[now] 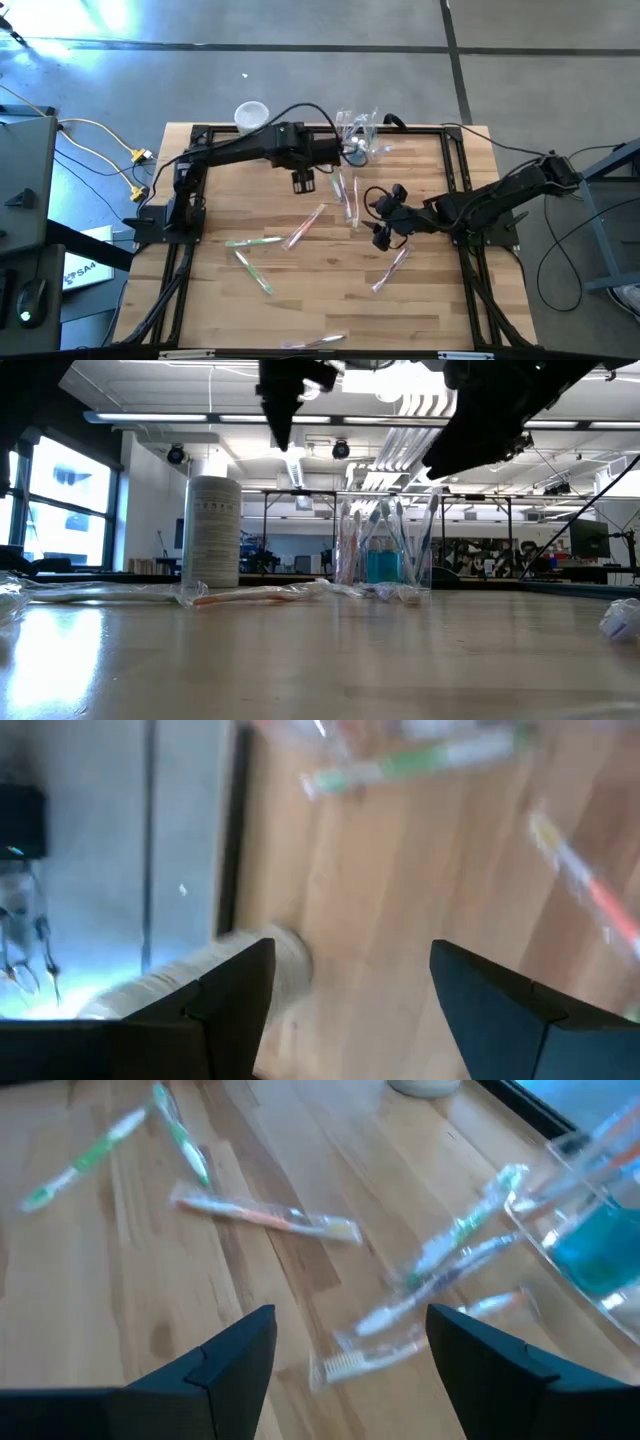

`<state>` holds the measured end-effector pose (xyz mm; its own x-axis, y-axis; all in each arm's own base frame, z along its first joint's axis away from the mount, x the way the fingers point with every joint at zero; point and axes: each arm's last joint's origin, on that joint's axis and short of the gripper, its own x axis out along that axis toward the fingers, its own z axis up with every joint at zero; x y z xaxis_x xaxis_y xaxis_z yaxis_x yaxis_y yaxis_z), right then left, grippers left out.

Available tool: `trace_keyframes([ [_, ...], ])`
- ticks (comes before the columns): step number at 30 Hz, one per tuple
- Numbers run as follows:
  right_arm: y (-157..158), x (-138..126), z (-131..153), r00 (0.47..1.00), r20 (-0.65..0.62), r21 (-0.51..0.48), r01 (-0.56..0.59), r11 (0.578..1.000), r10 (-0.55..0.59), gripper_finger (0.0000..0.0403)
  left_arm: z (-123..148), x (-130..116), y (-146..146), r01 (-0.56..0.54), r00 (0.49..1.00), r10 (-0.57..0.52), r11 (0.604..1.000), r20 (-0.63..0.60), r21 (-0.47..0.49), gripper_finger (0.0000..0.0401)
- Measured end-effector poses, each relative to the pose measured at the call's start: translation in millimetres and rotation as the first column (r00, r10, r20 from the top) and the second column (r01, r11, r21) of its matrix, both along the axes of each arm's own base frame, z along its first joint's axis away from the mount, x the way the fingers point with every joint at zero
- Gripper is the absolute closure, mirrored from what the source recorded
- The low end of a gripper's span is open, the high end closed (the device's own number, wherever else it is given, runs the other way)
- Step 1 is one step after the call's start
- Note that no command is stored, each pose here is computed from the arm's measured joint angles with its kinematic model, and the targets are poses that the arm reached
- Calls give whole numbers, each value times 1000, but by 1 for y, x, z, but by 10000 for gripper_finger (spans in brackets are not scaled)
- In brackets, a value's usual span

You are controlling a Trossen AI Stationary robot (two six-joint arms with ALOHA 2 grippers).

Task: Pick & Place toothbrushing station
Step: Put the green toothbrush into the transparent organizer

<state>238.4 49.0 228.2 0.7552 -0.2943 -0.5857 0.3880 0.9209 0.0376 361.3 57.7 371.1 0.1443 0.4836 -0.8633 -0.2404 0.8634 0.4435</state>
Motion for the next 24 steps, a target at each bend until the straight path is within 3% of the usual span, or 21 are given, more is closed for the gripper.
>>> trace_keyframes([
  [4,-3,2,0,1000,1,16,-11,1000,11,151,-19,-13,-3,10,997,-18,993,-76,-114,141],
  [8,-3,4,-7,999,-40,13,-6,1000,7,151,-54,-24,-9,-16,980,-30,974,-198,-227,141],
  [14,-1,14,-29,991,-131,-9,-7,1000,6,151,-105,-55,-25,-93,925,-36,943,-377,-319,141],
  [19,-3,23,-50,978,-207,-30,3,1000,-9,151,-143,-73,-43,-94,911,-82,913,-405,-396,141],
  [24,-4,33,-53,985,-166,-12,-43,999,41,151,-169,-77,-64,-42,922,-121,913,-367,-407,141],
])
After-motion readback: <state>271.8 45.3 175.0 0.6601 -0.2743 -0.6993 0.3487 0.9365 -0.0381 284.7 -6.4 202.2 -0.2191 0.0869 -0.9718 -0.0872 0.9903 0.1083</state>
